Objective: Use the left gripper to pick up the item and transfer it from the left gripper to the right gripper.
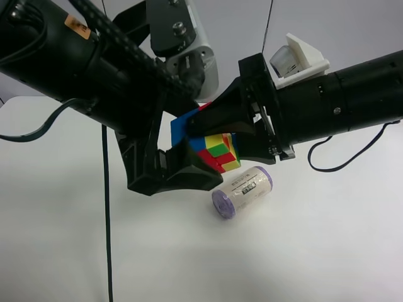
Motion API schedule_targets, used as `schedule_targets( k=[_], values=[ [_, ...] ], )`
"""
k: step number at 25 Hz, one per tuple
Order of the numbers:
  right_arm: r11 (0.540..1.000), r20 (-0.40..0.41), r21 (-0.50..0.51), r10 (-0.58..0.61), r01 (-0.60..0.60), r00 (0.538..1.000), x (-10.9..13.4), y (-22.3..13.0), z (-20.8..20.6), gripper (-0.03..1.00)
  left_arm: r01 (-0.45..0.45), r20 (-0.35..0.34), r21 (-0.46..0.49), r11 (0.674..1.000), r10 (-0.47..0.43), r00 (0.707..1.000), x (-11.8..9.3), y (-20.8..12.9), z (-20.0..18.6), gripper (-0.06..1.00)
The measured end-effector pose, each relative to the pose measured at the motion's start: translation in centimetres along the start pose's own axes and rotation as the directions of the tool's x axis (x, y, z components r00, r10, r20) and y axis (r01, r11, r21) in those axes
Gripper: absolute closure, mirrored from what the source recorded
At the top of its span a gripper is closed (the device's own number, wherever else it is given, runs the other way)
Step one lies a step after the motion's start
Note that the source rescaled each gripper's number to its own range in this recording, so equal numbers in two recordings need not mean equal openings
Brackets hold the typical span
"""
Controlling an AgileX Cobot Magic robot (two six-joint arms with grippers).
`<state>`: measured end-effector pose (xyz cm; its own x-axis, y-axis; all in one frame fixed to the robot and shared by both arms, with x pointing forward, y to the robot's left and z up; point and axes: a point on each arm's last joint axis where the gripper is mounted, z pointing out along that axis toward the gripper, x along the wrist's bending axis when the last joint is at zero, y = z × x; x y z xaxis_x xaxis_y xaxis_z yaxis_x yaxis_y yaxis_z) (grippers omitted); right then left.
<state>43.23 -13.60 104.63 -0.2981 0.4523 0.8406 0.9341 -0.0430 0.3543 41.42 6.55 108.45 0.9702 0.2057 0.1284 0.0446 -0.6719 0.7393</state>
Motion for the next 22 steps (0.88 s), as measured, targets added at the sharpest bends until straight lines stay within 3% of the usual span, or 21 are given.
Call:
schedule_targets(
  k=[3,11,16,22],
  values=[
    [1.0,0.001,0.0,-0.001,0.001,1.0,0.0,0.0,0.0,0.97,0.0,-0.003,-0.003,1.0,0.0,1.0,0.0,0.0,0.0,-0.03],
    [1.0,0.002,0.0,-0.001,0.001,1.0,0.0,0.0,0.0,0.97,-0.02,-0.017,-0.013,1.0,0.019,1.0,0.0,0.2,-0.7,-0.04],
    [1.0,0.003,0.001,-0.003,0.003,1.0,0.0,0.0,0.0,0.97,-0.081,-0.071,-0.049,0.996,0.078,0.994,-0.2,1.1,-3.1,-0.04],
    [1.0,0.009,0.006,-0.01,0.009,1.0,-0.1,-0.1,0.0,0.97,-0.077,-0.159,-0.065,0.995,0.066,0.985,-0.7,1.2,-7.0,-0.05]
  ],
)
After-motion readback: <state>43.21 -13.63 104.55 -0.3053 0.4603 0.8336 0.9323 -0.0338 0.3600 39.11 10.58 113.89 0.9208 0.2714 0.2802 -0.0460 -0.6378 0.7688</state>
